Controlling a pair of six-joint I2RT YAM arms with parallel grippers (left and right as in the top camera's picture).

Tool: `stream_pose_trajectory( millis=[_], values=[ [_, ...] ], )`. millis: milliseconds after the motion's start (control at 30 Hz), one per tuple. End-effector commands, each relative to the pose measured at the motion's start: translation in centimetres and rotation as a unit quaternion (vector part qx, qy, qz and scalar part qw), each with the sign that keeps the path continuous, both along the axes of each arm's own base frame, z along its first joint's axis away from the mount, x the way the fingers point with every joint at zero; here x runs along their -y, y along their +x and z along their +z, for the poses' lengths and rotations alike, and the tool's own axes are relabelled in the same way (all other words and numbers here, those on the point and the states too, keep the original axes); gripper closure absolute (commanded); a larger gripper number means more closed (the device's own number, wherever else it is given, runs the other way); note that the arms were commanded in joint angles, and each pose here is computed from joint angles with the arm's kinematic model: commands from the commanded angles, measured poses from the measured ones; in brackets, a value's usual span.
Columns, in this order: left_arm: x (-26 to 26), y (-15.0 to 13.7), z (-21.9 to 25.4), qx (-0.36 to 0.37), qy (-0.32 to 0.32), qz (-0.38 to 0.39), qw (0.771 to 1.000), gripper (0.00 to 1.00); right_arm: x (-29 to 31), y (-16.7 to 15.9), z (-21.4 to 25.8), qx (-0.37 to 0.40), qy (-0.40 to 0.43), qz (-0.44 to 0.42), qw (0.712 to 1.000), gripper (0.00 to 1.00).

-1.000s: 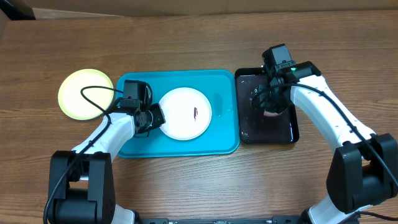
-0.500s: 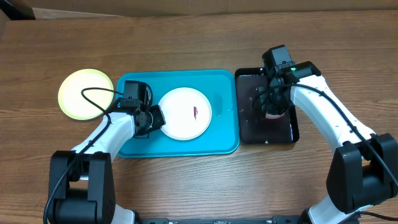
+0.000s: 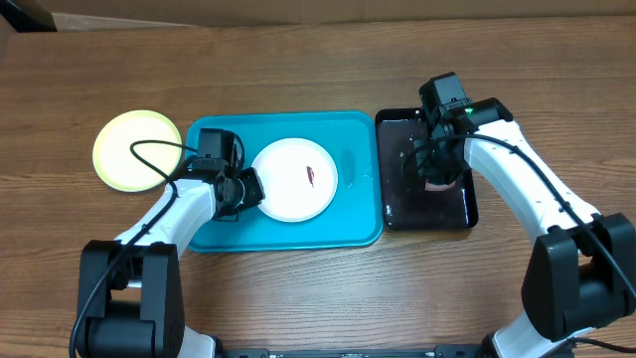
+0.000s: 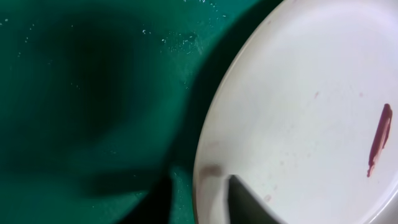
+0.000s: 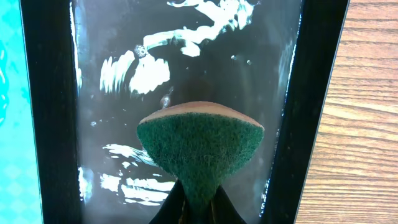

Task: Clean dirty plates on tray and stack at the side
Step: 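Lift the sponge out of the black tray with the right gripper, then move the sponge left and lower it onto the white plate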

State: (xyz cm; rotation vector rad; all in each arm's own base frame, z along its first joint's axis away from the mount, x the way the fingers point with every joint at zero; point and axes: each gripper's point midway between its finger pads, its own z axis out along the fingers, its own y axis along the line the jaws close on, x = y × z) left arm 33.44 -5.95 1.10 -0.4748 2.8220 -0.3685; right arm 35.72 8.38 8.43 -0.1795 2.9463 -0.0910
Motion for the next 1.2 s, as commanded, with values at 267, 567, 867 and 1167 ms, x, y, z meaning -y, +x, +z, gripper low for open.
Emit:
stream_pose_trajectory(
  millis=[267, 567, 867, 1167],
  values=[
    [0.2, 1.1, 0.3, 0.019, -0.001, -0.001, 1.000, 0.96, 0.1, 0.7, 1.0, 0.018, 0.000, -0.004, 1.000, 0.96],
    [0.2, 1.1, 0.3, 0.019, 0.000, -0.001, 1.000, 0.96, -0.2, -0.1, 0.8, 0.002, 0.006, -0.003, 1.000, 0.96],
    [0.2, 1.1, 0.3, 0.019, -0.001, -0.001, 1.000, 0.96, 0.5, 0.2, 0.9, 0.014, -0.003, -0.070, 0.997, 0.96],
    [0.2, 1.1, 0.3, 0.019, -0.001, -0.001, 1.000, 0.96, 0.5, 0.1, 1.0, 0.013, -0.003, -0.067, 0.998, 0.96]
  ],
)
